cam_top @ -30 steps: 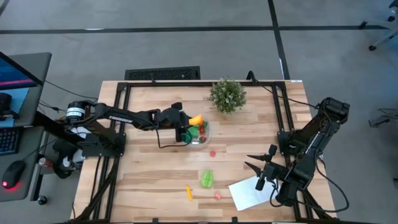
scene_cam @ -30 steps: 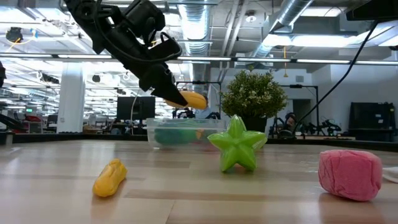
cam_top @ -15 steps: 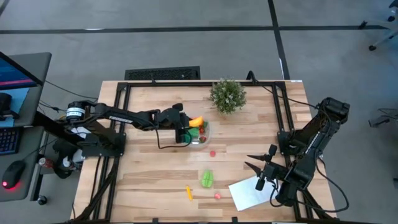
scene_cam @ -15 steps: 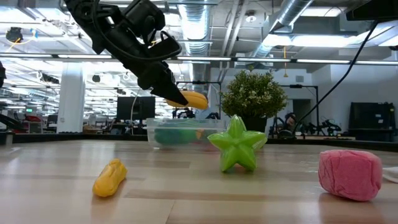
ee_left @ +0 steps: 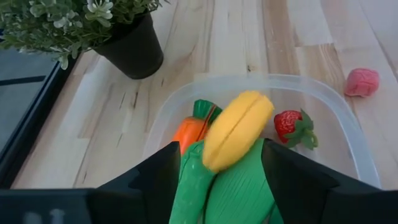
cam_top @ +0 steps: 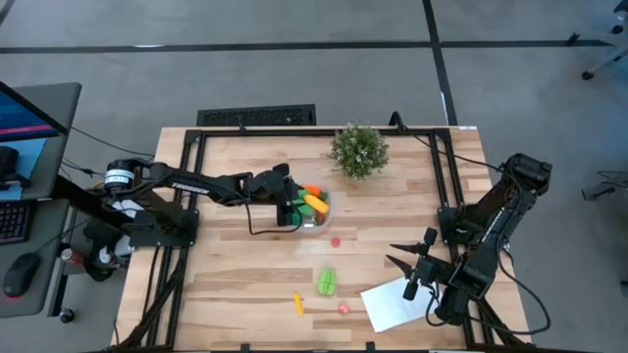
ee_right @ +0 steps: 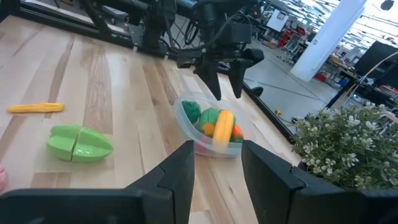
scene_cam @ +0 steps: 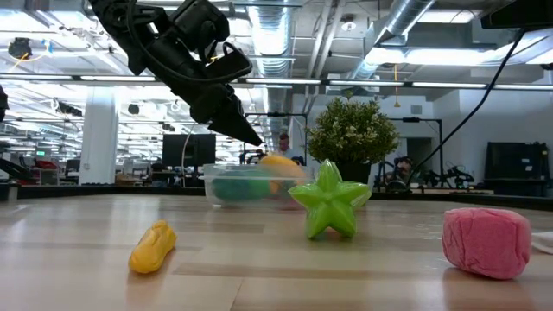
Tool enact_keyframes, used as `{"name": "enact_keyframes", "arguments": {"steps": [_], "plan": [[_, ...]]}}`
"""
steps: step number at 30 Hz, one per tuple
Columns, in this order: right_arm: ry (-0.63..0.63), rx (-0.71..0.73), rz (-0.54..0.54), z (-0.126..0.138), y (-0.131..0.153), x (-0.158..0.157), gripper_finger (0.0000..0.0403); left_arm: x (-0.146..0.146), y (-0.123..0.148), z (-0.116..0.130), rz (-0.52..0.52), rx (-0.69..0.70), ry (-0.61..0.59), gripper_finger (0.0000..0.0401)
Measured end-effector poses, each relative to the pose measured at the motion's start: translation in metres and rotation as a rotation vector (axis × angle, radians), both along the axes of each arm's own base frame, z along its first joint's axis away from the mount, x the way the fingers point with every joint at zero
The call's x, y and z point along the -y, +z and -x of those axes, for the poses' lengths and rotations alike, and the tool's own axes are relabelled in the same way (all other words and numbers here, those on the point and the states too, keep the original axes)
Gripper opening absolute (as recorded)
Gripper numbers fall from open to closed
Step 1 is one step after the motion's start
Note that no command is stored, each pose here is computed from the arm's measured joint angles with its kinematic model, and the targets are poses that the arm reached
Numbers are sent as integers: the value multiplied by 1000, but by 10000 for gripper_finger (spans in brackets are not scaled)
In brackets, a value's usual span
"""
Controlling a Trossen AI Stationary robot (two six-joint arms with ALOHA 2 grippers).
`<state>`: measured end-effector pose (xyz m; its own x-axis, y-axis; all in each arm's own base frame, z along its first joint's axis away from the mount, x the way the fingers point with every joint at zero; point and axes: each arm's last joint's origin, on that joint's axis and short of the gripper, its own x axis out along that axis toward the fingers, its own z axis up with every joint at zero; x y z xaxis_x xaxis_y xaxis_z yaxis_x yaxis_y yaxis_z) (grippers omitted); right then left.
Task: Pick and placing Produce into tupperware
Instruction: Put the top pink peach into the transparent container
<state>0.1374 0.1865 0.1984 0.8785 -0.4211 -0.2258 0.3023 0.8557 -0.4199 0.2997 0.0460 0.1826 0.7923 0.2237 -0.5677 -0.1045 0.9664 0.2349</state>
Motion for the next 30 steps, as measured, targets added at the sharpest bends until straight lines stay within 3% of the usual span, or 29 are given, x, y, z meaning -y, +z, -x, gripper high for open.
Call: {"name": "enact_keyframes", "arguments": {"steps": [7,14,24,30], "plan": [[-1,-6,-30,0,0,0,124,4,0,-1,6,4,-23,230],[-48,-97,-188,-12,-5,6,124,32,5,1,70,3,-193,230],[-119,-204,-233,-54,-28,14,124,88,20,22,150,-36,-343,218],[-75,-292,-222,-85,-46,18,124,127,15,35,126,-43,-412,210]]}}
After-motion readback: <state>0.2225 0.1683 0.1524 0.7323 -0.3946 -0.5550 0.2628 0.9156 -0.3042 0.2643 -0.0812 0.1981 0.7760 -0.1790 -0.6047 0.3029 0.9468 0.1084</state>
